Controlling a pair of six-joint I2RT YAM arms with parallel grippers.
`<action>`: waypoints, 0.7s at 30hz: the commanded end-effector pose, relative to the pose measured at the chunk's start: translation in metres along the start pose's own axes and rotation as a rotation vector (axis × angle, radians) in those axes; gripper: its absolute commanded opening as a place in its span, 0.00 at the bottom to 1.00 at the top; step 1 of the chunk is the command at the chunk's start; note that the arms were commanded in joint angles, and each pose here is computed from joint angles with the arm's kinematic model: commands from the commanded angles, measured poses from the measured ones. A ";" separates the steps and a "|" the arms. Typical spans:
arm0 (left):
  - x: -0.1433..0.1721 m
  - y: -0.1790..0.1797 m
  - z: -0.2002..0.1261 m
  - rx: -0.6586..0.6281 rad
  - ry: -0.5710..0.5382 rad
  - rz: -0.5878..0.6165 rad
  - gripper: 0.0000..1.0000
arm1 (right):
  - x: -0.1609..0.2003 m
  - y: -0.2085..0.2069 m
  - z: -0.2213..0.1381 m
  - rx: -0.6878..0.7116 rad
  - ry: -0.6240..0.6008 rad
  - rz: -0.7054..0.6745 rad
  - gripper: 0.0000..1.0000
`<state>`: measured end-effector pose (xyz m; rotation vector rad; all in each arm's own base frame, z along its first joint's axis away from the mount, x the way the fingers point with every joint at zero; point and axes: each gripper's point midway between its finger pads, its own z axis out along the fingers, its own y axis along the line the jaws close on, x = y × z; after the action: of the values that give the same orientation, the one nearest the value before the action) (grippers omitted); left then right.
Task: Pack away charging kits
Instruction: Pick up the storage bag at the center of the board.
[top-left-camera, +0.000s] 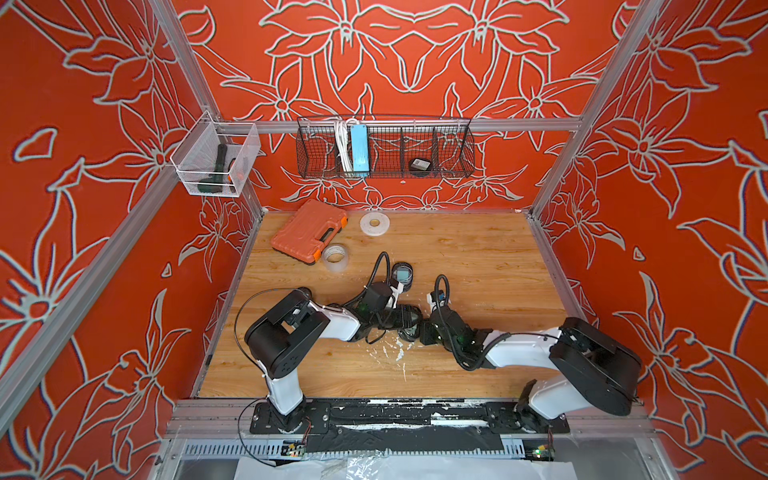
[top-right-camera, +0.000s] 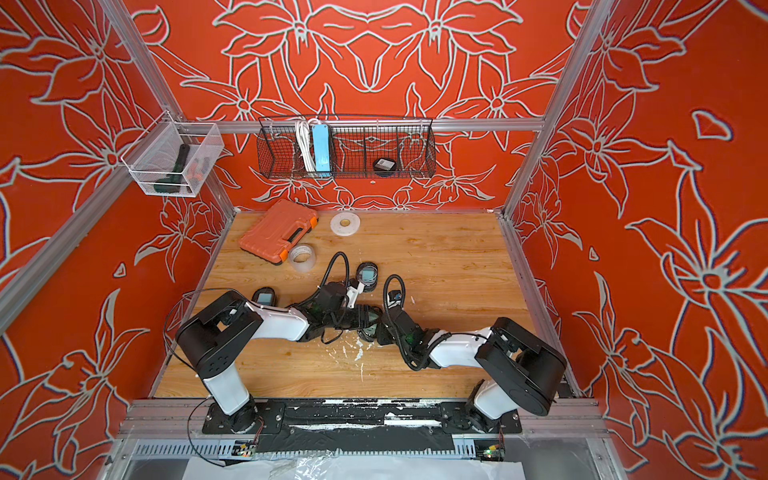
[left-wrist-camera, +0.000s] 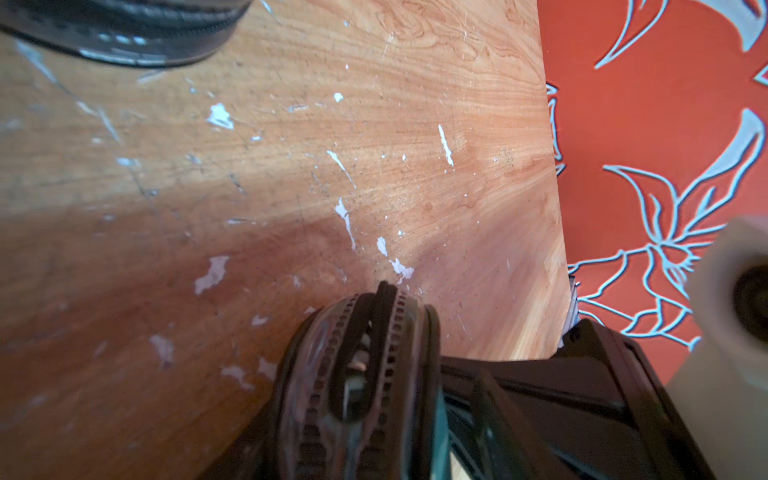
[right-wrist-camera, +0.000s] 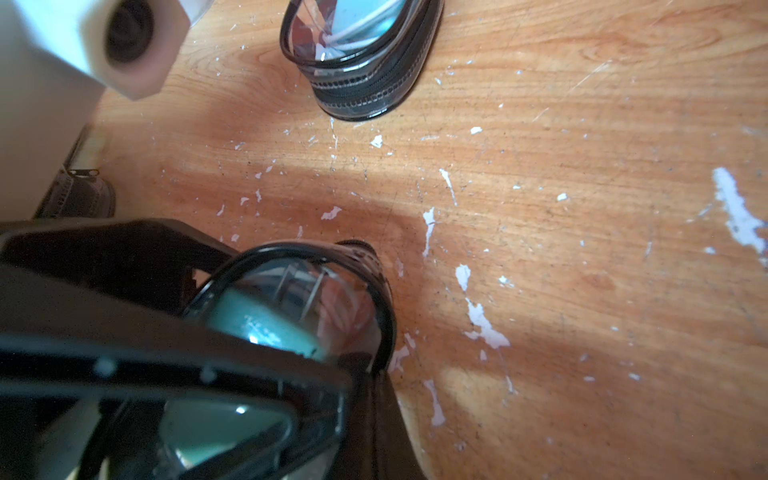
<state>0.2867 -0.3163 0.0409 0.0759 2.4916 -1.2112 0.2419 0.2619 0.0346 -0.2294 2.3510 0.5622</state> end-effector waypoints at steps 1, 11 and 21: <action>0.050 0.061 0.000 -0.196 0.164 -0.096 0.60 | 0.018 -0.020 0.003 0.076 0.061 -0.026 0.00; 0.061 0.067 0.008 -0.179 0.225 -0.079 0.64 | 0.016 -0.018 0.004 0.078 0.059 -0.031 0.00; 0.059 0.065 0.009 -0.178 0.230 -0.078 0.36 | 0.010 -0.017 0.003 0.080 0.053 -0.032 0.00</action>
<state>0.2905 -0.3242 0.0322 0.1660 2.4998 -1.2459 0.2411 0.2562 0.0288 -0.2416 2.3734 0.5205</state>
